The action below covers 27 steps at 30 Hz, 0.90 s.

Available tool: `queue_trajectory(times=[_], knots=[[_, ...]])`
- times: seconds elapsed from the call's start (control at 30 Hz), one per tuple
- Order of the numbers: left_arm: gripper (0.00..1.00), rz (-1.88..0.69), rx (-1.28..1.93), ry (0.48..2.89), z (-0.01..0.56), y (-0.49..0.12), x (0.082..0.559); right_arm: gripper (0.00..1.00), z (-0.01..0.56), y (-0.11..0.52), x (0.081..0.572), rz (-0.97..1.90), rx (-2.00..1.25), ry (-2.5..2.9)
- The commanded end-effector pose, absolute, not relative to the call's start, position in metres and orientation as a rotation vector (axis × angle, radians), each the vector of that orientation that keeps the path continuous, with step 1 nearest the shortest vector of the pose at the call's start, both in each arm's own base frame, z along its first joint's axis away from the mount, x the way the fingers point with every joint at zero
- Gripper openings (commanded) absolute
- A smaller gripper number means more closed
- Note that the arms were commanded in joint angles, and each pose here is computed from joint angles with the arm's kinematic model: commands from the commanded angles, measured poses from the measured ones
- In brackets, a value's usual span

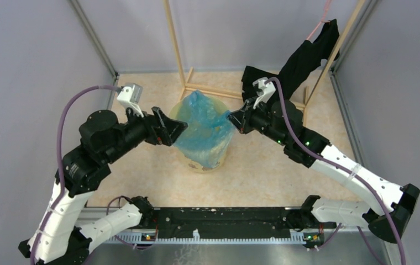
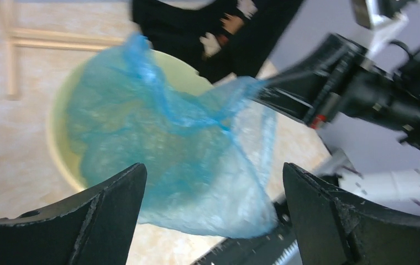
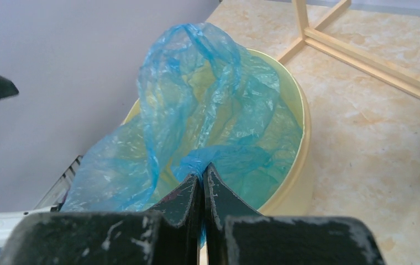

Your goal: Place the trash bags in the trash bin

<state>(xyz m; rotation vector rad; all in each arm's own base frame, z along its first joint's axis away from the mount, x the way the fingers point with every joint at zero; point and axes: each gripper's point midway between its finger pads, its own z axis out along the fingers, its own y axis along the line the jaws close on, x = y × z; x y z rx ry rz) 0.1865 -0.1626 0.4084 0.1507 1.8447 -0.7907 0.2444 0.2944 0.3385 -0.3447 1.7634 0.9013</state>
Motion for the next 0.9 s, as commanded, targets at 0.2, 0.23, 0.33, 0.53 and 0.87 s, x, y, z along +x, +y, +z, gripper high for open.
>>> queue_trajectory(times=[0.2, 0.23, 0.33, 0.53, 0.87], knots=[[0.99, -1.105, 0.459, 2.007, 0.388, -0.248, 0.179, 0.0, 0.365, 0.303, 0.234, 1.027, -0.344, 1.679], [0.99, -1.064, 0.474, 2.031, 0.38, -0.252, 0.179, 0.0, 0.364, 0.303, 0.234, 1.025, -0.344, 1.68], [0.98, -0.79, 0.48, 2.103, 0.352, -0.258, 0.177, 0.0, 0.359, 0.301, 0.235, 1.012, -0.346, 1.688], [0.89, -0.497, 0.375, 2.127, 0.333, -0.245, 0.175, 0.0, 0.355, 0.298, 0.236, 0.984, -0.353, 1.687], [0.59, -0.487, 0.318, 2.075, 0.338, -0.243, 0.177, 0.0, 0.349, 0.298, 0.237, 0.97, -0.366, 1.694]])
